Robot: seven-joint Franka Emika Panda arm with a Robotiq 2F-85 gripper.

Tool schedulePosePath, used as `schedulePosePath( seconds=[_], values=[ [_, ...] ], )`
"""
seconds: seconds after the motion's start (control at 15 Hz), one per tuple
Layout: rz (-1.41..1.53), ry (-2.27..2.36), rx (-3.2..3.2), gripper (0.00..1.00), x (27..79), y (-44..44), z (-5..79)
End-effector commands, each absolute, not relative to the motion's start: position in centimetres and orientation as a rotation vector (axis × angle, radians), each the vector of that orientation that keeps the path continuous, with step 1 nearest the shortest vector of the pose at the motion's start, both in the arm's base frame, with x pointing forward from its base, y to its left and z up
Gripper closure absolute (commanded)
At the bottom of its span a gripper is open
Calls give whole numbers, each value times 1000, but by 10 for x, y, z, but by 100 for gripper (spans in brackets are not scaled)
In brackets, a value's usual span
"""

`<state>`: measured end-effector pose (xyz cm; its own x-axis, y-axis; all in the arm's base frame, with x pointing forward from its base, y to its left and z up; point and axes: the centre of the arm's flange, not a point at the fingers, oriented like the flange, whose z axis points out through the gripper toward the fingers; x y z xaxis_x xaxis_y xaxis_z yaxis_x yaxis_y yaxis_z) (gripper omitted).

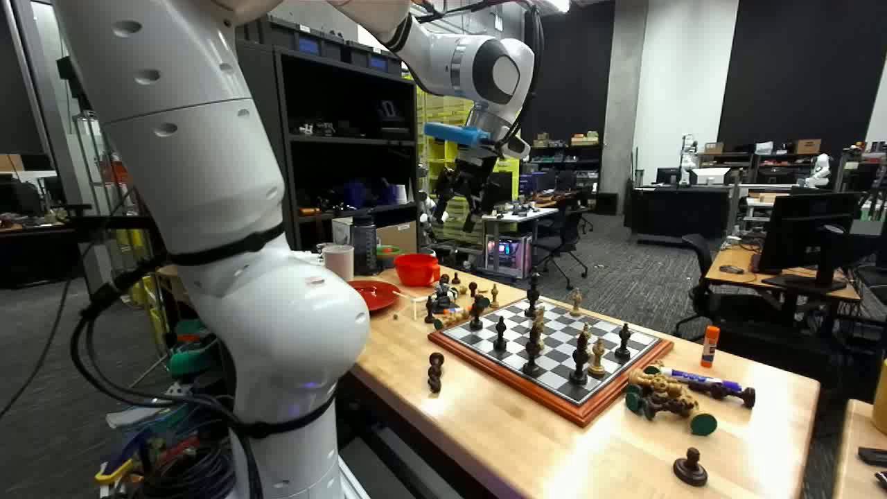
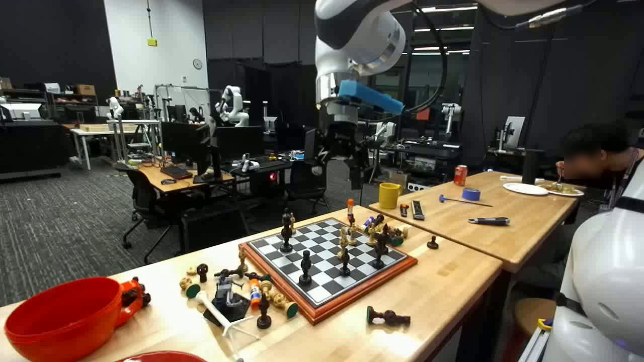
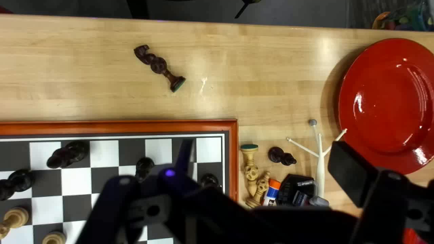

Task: Remove the light brown object from the chess board

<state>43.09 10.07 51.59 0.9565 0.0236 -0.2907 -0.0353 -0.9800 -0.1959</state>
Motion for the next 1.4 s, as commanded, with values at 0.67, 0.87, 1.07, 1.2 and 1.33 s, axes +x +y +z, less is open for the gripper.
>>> schedulePosePath(
  seconds=[0.67,0.87,1.07,1.2,1.33],
  values=[
    [435,31,-2940,0,450,104,521],
    [412,34,-2958,0,483,110,531],
    [358,73,-3004,0,519,115,535],
    [334,123,-3040,0,546,113,536],
    [311,188,-3061,0,570,108,538]
  ],
)
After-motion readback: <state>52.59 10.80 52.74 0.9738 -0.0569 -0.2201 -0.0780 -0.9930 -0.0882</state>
